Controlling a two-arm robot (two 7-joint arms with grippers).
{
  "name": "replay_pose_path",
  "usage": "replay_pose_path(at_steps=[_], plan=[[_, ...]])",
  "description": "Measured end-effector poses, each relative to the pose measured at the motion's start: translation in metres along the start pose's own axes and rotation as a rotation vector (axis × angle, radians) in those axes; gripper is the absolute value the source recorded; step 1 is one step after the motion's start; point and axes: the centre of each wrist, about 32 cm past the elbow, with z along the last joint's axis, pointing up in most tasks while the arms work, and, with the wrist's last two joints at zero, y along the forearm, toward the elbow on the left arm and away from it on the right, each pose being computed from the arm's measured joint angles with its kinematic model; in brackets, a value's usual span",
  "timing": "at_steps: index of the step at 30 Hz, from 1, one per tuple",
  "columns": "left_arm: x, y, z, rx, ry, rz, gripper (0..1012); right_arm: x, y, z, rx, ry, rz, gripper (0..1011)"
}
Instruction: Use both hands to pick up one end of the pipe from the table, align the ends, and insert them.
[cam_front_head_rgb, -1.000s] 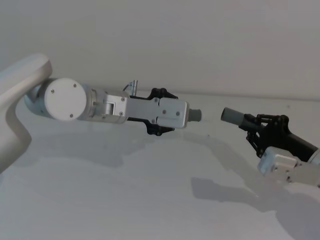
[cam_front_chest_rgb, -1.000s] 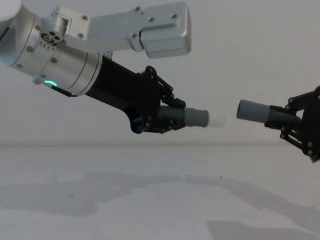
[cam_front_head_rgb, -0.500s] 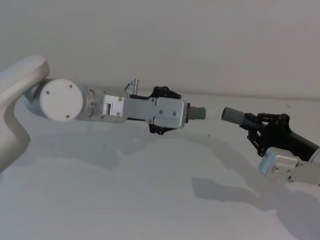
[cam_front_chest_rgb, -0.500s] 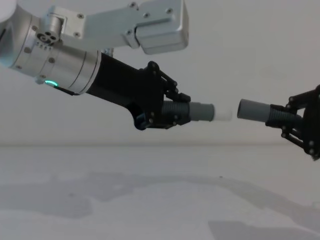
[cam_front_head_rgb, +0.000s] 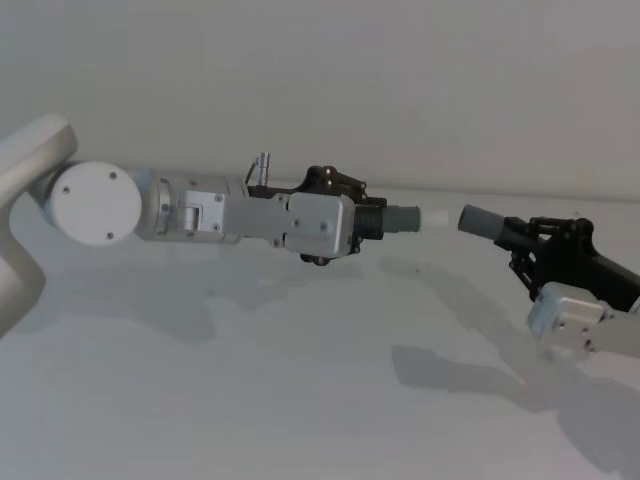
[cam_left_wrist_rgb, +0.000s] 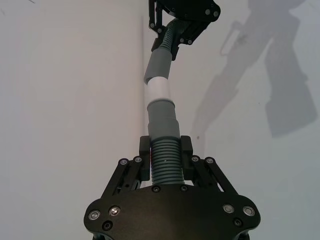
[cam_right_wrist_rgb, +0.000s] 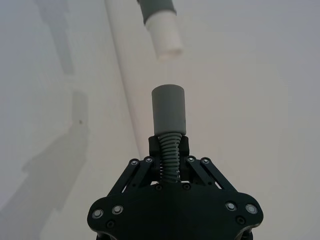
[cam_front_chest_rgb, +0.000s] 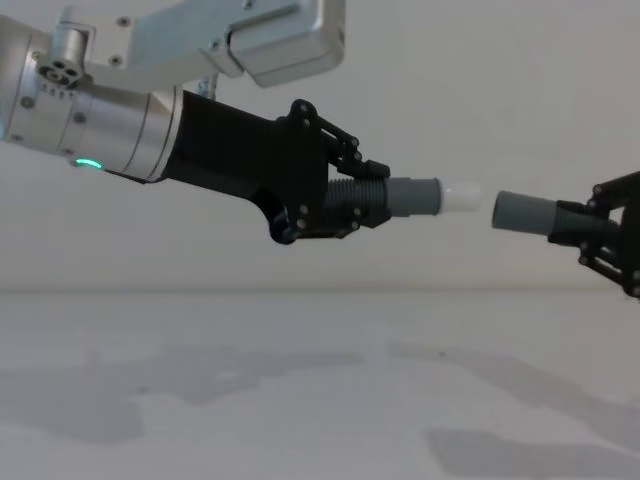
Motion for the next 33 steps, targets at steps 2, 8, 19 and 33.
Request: replay_pose_path(at_steps=[2, 8, 19, 33], plan=[[-0.0002, 0.0007, -0.0006, -0.006, -0.002, 0.002, 328, 0.001, -0.001, -0.001, -0.004, -0.008, 0.001, 171], [-0.0005, 0.0033, -0.0027, -0.027, -0.006, 0.010, 328, 0.007, -0.007, -0.008, -0.001, -0.047, 0.007, 171], [-0.0010, 0.0052, -0.0043, -0.043, -0.010, 0.016, 328, 0.015, -0.021, -0.023, 0.079, -0.138, 0.014, 171], [-0.0012, 0.0062, -0.0051, -0.050, -0.011, 0.018, 328, 0.019, -0.025, -0.019, 0.164, -0.172, 0.018, 171]])
